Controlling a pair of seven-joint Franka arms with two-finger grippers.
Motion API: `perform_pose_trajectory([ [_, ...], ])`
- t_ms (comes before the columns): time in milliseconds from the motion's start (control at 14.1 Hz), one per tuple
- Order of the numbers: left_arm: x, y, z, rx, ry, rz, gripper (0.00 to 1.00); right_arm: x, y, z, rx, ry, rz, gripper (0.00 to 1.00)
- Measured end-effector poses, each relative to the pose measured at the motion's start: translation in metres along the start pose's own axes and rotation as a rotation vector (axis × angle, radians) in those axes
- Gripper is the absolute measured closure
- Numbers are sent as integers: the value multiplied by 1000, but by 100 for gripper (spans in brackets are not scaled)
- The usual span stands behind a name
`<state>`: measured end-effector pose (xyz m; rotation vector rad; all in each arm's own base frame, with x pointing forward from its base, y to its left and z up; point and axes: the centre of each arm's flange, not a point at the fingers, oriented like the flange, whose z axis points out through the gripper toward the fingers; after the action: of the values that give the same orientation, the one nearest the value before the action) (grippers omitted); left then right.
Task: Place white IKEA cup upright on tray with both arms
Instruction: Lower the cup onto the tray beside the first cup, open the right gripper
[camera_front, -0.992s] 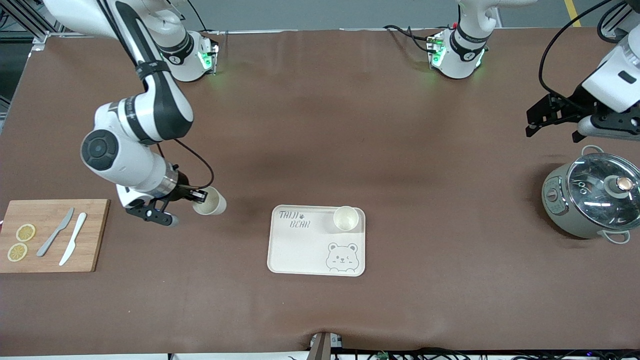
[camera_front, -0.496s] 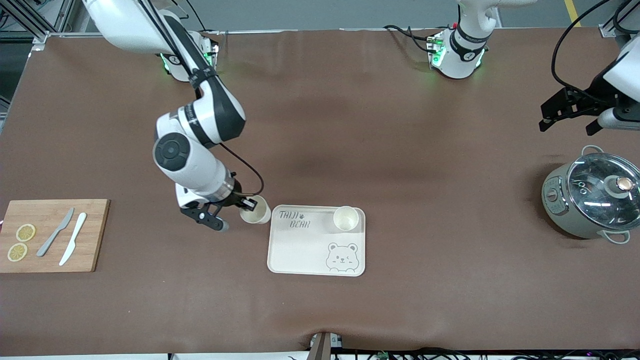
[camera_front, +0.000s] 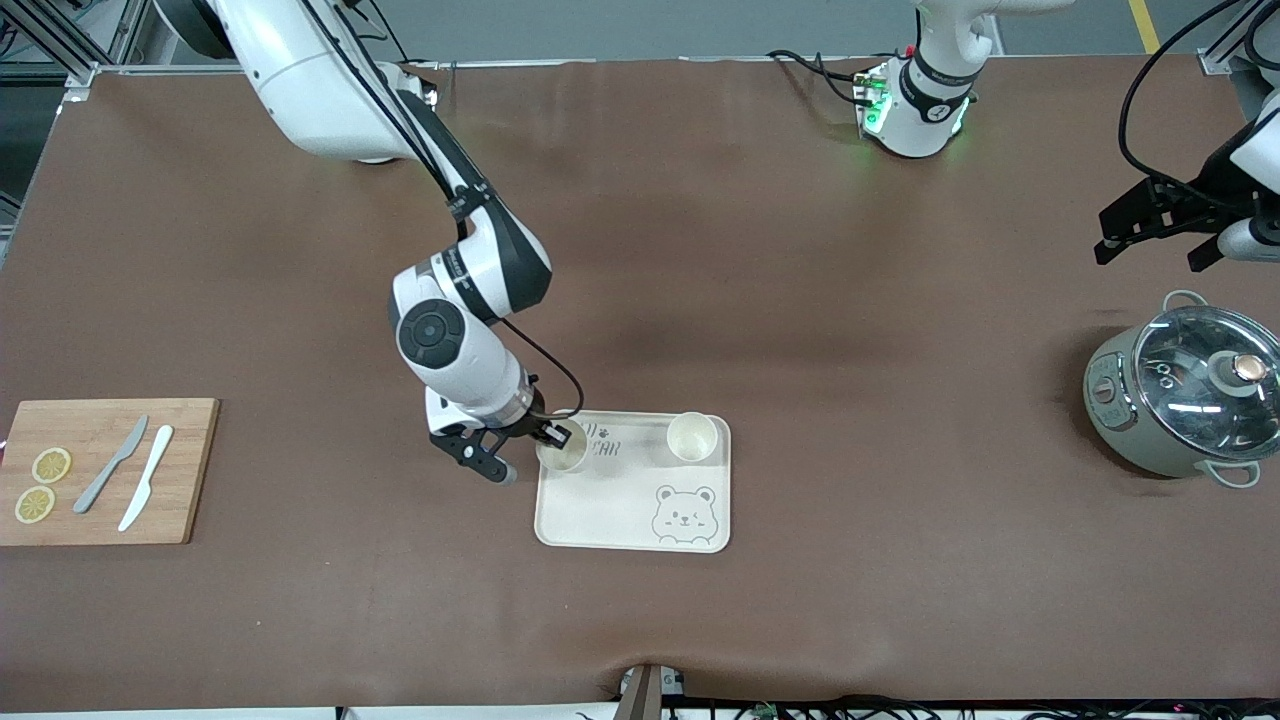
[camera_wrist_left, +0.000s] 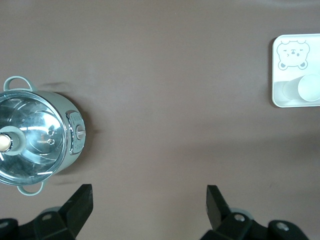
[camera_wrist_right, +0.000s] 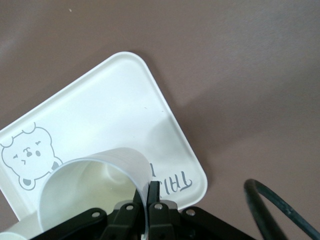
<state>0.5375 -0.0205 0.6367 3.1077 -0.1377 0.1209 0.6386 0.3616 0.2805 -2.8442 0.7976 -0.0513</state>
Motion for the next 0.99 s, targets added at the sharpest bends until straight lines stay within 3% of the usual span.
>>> perform_pose_trajectory([
  [496, -7, -2, 13, 16, -76, 1, 0, 6, 3, 36, -2, 32, 11, 96],
  [992, -7, -5, 19, 36, -96, 2, 0, 2, 3, 52, -5, 49, 14, 96],
])
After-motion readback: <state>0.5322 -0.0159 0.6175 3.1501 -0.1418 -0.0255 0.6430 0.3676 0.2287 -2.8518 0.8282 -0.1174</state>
